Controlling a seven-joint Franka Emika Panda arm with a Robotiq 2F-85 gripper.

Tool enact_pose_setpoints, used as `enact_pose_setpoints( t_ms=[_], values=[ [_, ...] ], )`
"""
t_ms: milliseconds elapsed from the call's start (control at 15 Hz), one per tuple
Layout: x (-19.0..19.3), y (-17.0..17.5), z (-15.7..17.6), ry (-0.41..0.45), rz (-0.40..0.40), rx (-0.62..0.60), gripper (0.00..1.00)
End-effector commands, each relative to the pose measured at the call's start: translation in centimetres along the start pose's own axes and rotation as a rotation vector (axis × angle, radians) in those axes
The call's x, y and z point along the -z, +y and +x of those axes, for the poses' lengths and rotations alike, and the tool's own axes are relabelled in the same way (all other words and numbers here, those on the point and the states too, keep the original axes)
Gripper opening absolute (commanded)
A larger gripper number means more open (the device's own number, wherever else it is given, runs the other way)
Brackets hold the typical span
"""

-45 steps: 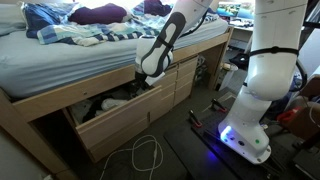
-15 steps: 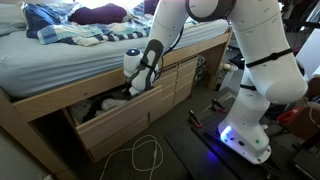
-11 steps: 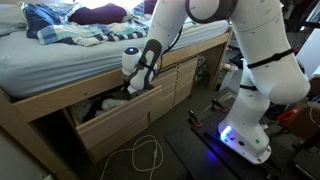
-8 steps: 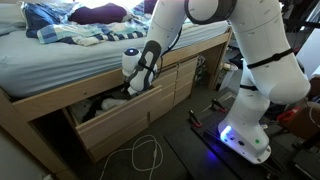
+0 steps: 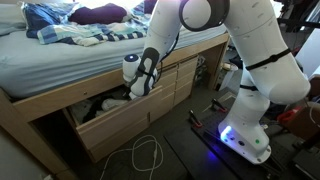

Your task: Open the drawer on the left

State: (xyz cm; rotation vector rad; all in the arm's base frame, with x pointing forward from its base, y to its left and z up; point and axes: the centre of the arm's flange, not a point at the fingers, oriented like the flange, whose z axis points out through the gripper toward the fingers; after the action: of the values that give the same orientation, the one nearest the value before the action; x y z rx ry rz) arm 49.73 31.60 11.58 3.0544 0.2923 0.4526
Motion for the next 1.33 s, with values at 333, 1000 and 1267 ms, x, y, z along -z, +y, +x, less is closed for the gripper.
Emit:
enact_pose_setpoints(
  t_ms=[333, 1000, 1267],
  values=[
    [0.9, -1.7, -0.3, -0.126, 0.057, 0.11, 0.0],
    [1.9, -2.5, -3.0, -0.347, 0.1, 0.193, 0.0],
    [2.9, -2.7, -4.7, -0.342, 0.216, 0.327, 0.0]
  ],
)
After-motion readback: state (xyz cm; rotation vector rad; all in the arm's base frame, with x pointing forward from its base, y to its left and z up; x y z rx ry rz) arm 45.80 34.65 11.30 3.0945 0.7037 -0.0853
